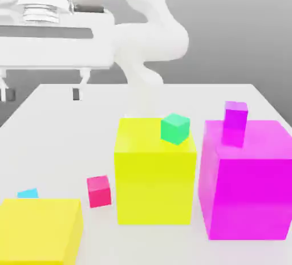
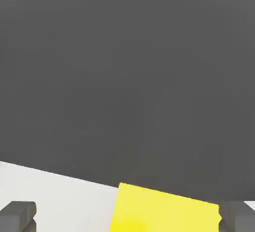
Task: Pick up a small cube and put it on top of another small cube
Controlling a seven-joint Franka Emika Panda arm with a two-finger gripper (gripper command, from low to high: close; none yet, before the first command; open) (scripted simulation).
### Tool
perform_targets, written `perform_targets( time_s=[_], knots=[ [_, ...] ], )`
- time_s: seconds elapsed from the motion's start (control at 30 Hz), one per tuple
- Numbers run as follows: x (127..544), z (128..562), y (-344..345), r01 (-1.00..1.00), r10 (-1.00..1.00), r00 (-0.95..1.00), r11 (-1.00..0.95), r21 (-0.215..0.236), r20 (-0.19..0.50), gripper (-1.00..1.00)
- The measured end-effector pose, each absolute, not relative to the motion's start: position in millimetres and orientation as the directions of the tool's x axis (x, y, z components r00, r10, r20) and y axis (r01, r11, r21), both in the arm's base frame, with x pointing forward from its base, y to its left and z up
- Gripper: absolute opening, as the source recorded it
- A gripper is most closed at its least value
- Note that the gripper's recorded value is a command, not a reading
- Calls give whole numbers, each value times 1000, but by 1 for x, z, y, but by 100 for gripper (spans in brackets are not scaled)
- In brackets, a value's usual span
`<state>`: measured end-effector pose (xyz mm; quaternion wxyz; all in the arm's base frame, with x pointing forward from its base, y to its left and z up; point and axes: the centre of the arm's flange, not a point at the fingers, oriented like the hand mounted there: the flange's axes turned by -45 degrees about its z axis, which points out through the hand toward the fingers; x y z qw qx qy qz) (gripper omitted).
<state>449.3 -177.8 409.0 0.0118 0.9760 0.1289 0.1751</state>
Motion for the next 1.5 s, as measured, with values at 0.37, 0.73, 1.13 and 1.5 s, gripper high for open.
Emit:
perform_targets(
  time_s=[0.37, 0.73, 1.13, 1.5],
  knots=[
    [370, 225, -271, 392, 392, 918, -920, 23, 64, 0],
    [342, 132, -287, 426, 426, 905, -905, 2, -1, -100],
    [340, 197, -267, 554, 554, 832, -832, -12, 7, -100],
    [317, 238, -154, 998, 998, 58, -58, -7, 23, -100]
  ],
)
